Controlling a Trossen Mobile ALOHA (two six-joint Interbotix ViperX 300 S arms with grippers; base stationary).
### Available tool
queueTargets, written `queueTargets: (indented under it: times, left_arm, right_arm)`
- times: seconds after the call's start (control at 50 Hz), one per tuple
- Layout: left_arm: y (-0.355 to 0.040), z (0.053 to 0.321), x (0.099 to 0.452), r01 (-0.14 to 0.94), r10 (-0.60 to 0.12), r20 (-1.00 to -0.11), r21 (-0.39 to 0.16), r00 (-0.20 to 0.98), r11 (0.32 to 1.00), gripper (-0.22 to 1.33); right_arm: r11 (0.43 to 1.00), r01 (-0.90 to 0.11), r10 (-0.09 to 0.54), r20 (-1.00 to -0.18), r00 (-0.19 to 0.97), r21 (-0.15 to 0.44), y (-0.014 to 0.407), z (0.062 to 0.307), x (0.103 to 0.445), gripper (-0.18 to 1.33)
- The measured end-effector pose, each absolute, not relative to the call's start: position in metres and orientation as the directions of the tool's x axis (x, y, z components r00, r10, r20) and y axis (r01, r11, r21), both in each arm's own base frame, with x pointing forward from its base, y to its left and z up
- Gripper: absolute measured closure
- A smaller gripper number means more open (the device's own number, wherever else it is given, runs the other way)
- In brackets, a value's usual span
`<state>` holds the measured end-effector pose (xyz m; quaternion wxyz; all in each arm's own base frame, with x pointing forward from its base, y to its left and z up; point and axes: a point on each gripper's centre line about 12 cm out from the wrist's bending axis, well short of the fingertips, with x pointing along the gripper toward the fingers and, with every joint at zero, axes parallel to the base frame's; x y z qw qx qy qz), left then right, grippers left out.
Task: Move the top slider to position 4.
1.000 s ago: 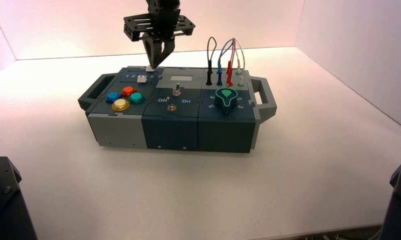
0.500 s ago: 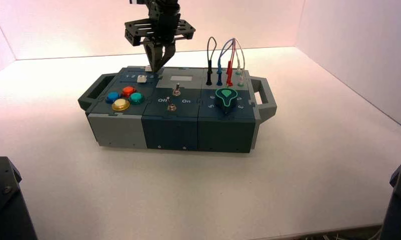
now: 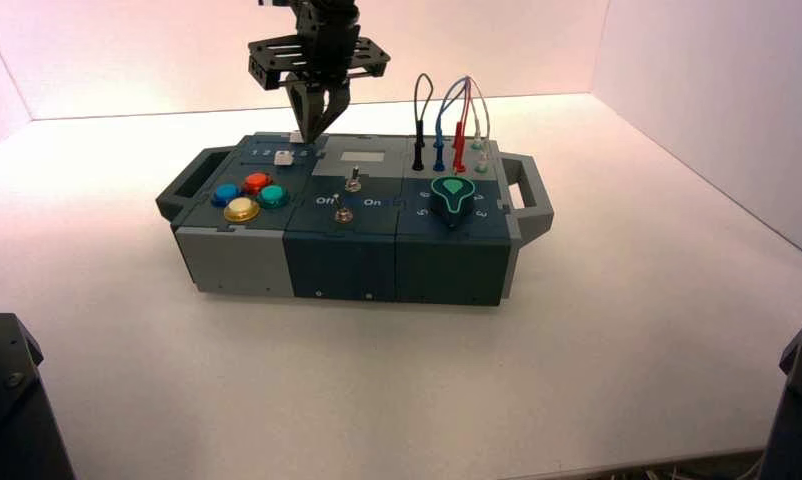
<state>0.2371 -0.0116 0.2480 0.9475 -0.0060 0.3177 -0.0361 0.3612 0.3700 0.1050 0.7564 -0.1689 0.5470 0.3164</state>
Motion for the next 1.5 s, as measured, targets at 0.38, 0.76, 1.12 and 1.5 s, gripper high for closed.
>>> queueTargets:
  times: [0.38, 0.76, 1.12, 1.5]
  left_arm:
    - [-0.012, 0.247, 0.237, 0.065, -0.072, -0.603, -0.034, 0.795, 0.997, 1.28]
    - [-0.012, 0.247, 0.237, 0.064, -0.073, -0.603, -0.036, 0.795, 0.997, 1.28]
    - [-0.011, 0.247, 0.238, 0.063, -0.071, -0.605, -0.034, 0.793, 0.997, 1.28]
    - [-0.011, 0.251, 0.237, 0.062, -0.069, -0.582, -0.033, 0.810, 0.998, 1.28]
  right_arm:
    - [0.742, -0.665, 0.293, -0.935, 0.200, 0.091, 0.371, 0.104, 0.361, 1.29]
    - [0.742, -0.664, 0.294, -0.934, 0.201, 0.091, 0.371, 0.106, 0.361, 1.29]
    - [0.733, -0.678, 0.287, -0.930, 0.229, 0.059, 0.366, 0.120, 0.363, 1.29]
    - [0.708, -0.706, 0.366, -0.858, 0.361, 0.005, 0.342, 0.198, 0.343, 1.29]
